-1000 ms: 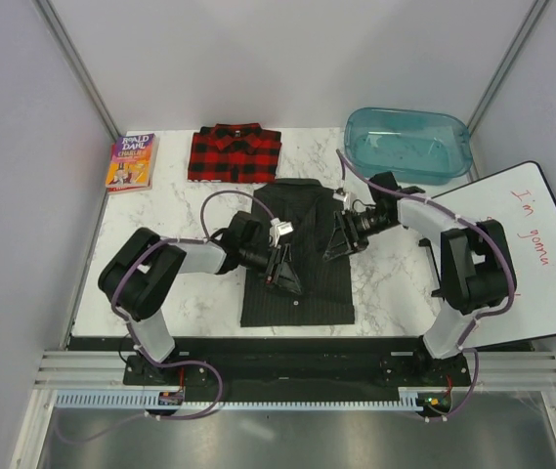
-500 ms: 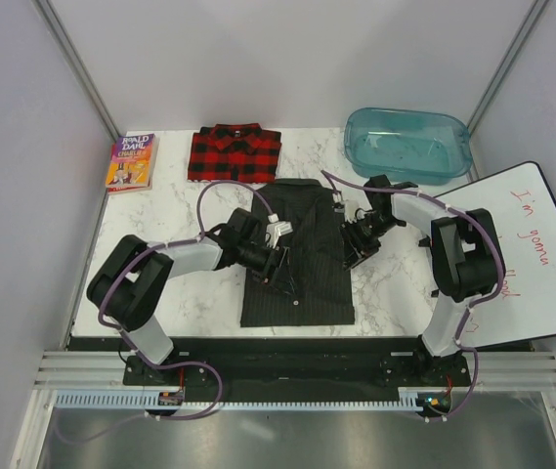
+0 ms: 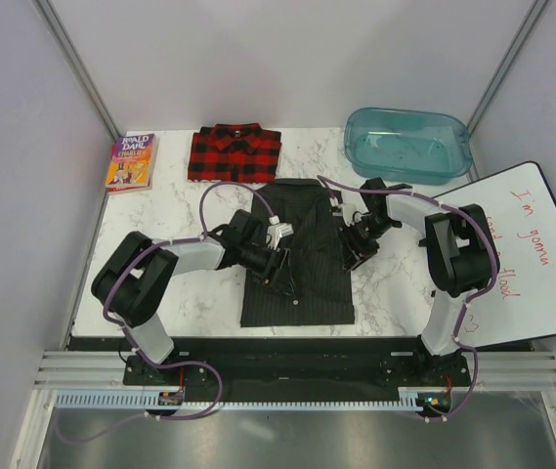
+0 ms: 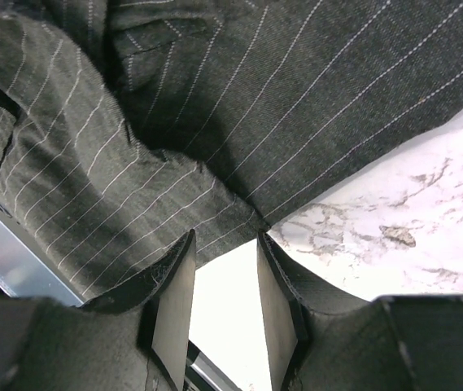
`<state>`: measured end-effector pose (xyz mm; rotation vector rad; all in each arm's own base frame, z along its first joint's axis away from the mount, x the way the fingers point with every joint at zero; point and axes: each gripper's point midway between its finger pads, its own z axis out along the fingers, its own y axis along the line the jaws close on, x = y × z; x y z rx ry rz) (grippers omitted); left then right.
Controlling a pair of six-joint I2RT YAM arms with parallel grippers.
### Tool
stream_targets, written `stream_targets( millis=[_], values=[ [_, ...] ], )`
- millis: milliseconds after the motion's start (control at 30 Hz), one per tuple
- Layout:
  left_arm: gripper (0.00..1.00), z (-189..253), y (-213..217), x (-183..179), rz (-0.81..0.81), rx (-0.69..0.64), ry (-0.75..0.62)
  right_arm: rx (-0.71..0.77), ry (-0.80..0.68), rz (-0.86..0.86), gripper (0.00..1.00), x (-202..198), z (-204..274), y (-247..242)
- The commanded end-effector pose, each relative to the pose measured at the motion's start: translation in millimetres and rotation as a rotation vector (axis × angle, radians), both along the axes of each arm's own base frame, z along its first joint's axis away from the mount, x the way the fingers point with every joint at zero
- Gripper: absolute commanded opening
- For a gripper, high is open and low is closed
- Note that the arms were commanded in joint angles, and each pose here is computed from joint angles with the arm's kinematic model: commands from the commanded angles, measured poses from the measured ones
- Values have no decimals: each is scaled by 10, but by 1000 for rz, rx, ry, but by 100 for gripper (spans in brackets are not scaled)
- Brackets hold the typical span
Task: Fold and stack the long sleeve shirts
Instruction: Fold the shirt
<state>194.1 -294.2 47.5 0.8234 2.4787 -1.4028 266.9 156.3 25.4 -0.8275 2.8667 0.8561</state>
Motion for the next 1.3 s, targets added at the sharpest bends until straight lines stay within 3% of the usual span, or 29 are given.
stream_targets(
  millis=[0,167,367,433,533,667,933,1133,1267],
  values=[
    [77,-24,-47,81,-20,0,-45,-8,-28,9,45,71,-20,10],
    [77,-16,-65,73,-23,-6,-40,-21,-25,9,45,67,-46,-11],
    [77,-28,-69,64,-24,-4,-38,-41,-37,-10,55,95,-71,-39],
    [77,-27,-74,56,-27,-7,-38,-40,-37,-8,54,95,-70,-38],
    [77,-43,-80,48,-31,-5,-35,-15,-36,-4,47,78,-36,2],
    [77,-46,-80,45,-33,-5,-34,4,-30,0,30,50,9,26],
    [77,-74,-71,43,-28,5,-35,17,-78,28,22,99,227,30],
    [76,-114,-45,65,-8,31,-33,22,-129,27,0,246,326,57],
    [76,-69,-42,86,-1,29,-54,27,-136,28,0,323,287,89]
  ],
)
